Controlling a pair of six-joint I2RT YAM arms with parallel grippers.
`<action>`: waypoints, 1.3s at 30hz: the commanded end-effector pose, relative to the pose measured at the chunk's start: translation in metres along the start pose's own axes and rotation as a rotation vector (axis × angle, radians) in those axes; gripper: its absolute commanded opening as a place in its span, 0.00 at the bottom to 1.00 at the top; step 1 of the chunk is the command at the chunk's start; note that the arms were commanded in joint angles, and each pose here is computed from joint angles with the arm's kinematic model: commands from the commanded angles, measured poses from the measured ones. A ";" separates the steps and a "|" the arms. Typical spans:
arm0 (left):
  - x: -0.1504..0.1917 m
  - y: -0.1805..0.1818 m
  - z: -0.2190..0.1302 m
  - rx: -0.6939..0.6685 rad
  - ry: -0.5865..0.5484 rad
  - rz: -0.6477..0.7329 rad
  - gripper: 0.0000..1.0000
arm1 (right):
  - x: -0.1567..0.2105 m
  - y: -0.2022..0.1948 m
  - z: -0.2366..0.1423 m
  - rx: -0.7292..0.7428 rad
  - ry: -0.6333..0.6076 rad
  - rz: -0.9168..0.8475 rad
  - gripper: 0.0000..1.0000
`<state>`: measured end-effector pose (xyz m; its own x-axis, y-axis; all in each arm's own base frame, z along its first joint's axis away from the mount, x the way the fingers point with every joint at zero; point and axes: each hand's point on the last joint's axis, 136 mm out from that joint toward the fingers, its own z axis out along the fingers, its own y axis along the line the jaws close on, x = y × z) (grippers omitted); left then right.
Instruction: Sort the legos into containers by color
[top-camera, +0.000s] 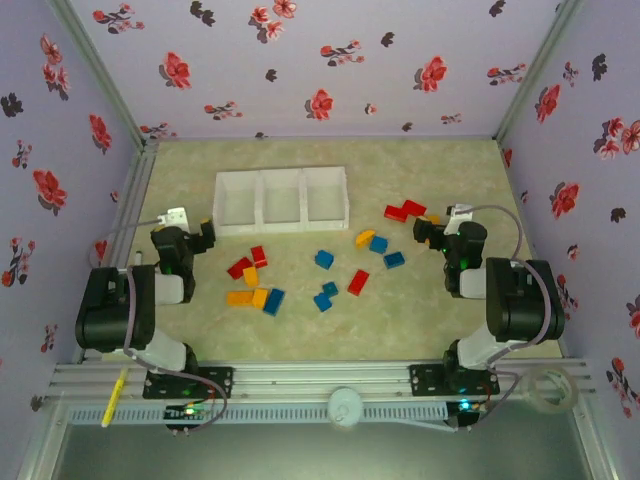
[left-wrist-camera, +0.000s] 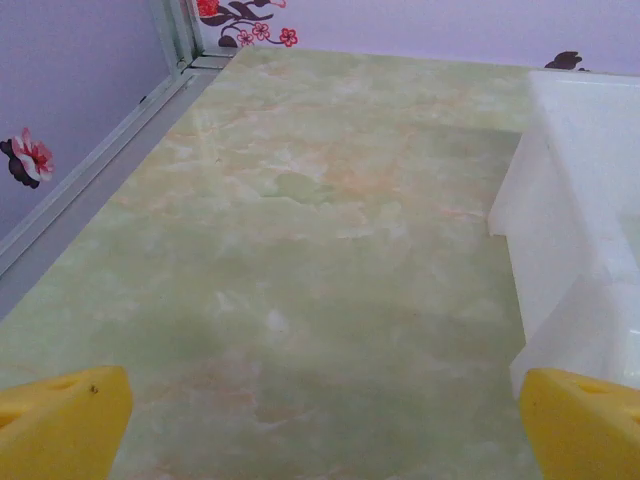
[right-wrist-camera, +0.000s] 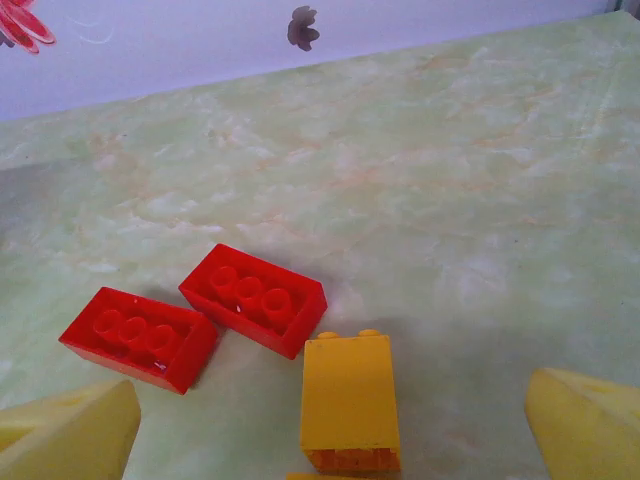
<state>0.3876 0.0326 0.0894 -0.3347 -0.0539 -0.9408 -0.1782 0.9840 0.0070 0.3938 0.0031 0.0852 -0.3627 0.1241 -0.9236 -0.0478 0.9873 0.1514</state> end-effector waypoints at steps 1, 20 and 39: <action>-0.009 0.000 0.003 -0.011 -0.022 0.016 1.00 | -0.006 0.000 0.001 -0.009 -0.024 -0.011 0.99; -0.008 -0.001 0.003 -0.010 -0.022 0.015 1.00 | -0.005 0.000 0.001 -0.008 -0.023 -0.011 0.99; -0.012 0.008 -0.001 -0.058 -0.039 -0.009 1.00 | -0.016 -0.010 -0.005 0.064 -0.018 0.020 0.99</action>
<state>0.3873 0.0346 0.0897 -0.3337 -0.0546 -0.9411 -0.1897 0.9818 0.0103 0.3926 0.0009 0.0842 -0.3717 0.1267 -0.9197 -0.0331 0.9882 0.1495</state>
